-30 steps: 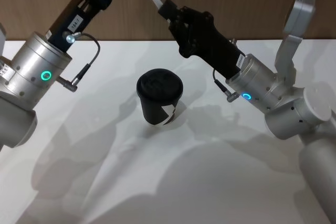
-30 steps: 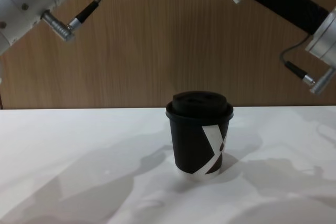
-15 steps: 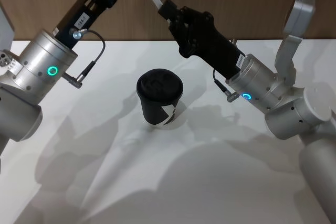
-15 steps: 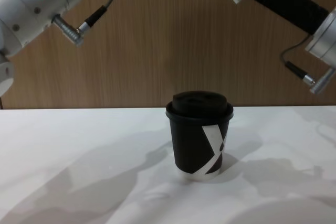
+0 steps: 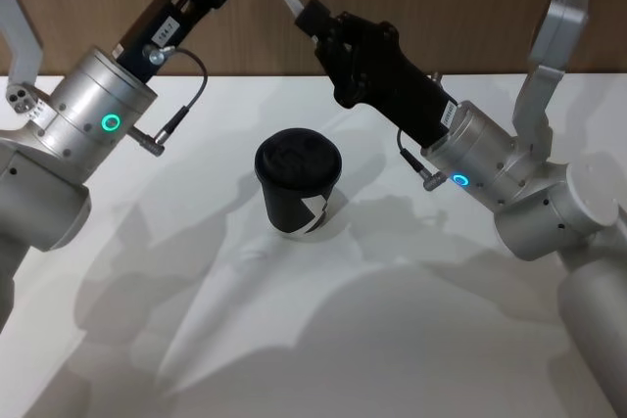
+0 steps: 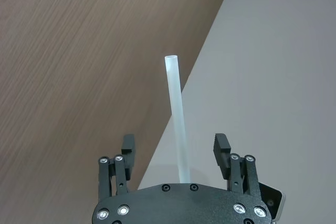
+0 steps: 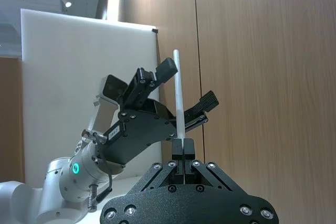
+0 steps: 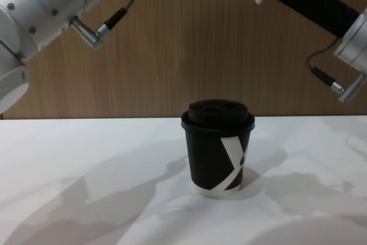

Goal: Pick up the straw with one hand, pass it to the other hand, and insert it into the cup.

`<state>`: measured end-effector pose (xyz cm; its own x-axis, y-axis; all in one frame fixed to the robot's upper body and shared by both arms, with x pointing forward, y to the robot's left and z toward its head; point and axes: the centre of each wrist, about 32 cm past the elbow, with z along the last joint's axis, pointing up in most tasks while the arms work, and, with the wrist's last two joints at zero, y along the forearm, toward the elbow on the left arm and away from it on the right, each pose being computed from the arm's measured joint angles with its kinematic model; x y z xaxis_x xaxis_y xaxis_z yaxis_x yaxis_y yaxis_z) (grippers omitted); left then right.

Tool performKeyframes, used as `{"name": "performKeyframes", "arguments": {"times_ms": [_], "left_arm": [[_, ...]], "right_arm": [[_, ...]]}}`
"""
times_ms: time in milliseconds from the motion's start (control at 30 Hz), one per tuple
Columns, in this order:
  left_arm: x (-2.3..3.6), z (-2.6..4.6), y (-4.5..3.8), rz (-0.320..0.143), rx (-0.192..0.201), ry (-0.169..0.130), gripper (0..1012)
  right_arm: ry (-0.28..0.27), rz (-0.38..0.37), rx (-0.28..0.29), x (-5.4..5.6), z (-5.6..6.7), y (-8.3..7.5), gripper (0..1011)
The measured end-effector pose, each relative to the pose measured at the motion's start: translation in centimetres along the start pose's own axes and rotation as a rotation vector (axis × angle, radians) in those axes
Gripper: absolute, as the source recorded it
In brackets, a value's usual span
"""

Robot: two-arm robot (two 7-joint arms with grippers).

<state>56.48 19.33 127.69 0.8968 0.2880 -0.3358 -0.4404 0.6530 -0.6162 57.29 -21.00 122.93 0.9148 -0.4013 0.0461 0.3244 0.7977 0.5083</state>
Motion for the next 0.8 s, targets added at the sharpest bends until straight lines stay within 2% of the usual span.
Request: {"name": "performKeyframes", "arguments": {"times_ms": [167,800], "left_arm": [[0.19,0.00,-0.21,-0.005,0.000,-0.001,867],[0.90,0.03,-0.16,0.000,-0.003,0.006,238]], "right_arm": [[0.000,0.000,0.000,0.00,0.00,0.00,16],[0.000,0.000,0.000,0.00,0.00,0.00,15]]}}
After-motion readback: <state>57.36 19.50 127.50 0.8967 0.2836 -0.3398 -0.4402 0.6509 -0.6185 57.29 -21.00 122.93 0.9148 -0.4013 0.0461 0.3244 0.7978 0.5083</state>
